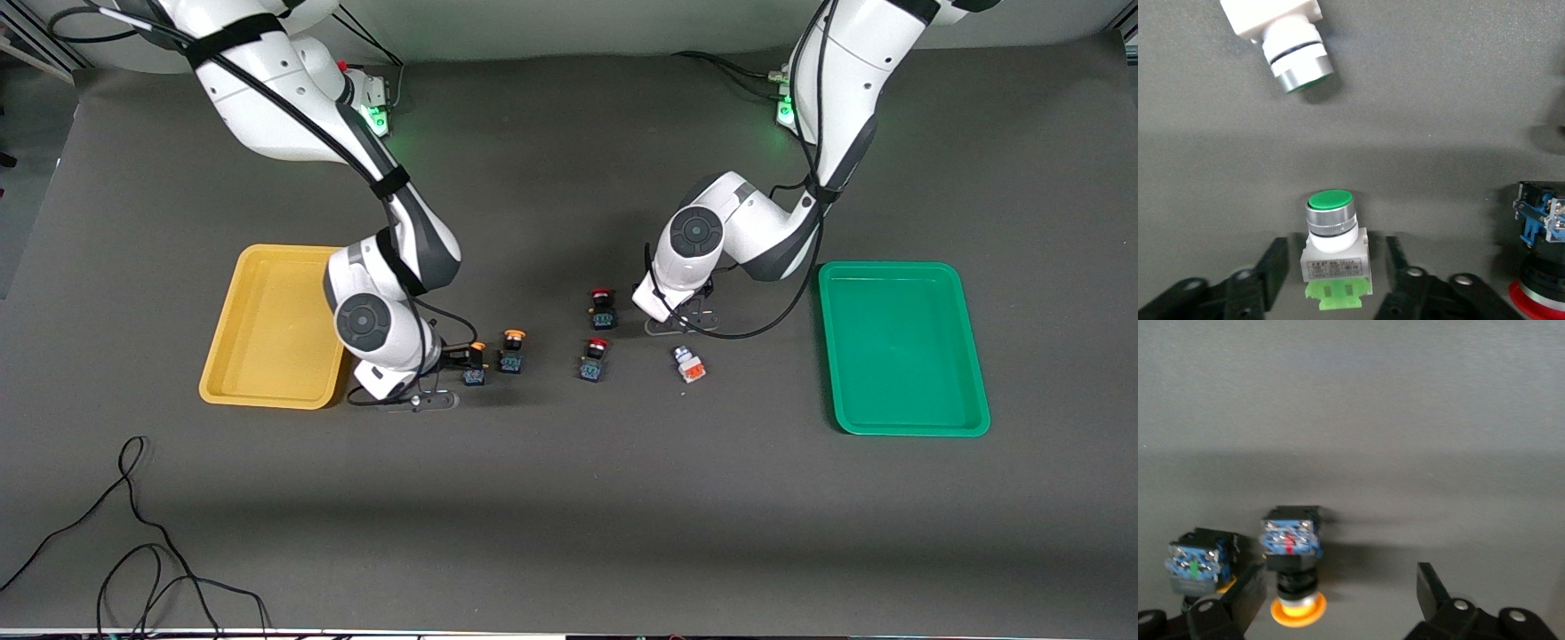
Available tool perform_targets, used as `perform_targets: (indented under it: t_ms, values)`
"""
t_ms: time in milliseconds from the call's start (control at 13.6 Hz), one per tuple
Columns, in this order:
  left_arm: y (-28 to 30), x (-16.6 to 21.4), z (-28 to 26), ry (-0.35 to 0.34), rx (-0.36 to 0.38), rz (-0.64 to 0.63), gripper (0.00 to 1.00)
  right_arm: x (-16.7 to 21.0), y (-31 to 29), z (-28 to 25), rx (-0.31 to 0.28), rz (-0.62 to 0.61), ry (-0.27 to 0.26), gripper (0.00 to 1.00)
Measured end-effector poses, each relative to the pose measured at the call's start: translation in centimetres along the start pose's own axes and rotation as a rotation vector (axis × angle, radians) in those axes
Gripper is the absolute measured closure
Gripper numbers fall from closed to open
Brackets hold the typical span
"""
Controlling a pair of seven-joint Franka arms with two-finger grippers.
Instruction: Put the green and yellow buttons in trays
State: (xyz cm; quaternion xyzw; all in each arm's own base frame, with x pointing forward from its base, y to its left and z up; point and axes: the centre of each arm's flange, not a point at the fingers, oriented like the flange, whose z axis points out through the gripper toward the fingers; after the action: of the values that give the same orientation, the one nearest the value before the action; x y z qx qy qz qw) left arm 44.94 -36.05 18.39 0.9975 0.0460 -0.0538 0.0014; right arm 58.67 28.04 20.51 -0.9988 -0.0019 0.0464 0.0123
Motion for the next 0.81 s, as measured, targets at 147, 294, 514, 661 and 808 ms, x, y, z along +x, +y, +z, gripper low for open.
perform_targets:
  t_ms: [147,294,514,661,808]
  values:
    - [0.0,0.1,-0.1,0.002,0.001,0.001,0.58,0.1,-1.5,0.7,0.001,0.01,0.007,0.0]
    - [0.0,0.7,-1.2,0.004,0.012,-0.004,0.59,0.3,-2.8,1.6,0.0,0.003,0.011,0.0]
    - [-0.8,3.2,-6.9,0.035,0.027,-0.037,0.59,0.5,-3.6,3.1,-0.006,-0.004,0.008,0.0]
    - [-1.8,4.8,-12.6,0.042,0.013,-0.046,0.59,0.6,-3.5,3.3,-0.012,-0.007,0.009,0.0]
    - [-4.9,6.4,-17.9,0.005,-0.011,-0.03,0.59,0.7,-3.3,3.3,-0.014,-0.006,0.01,0.0]
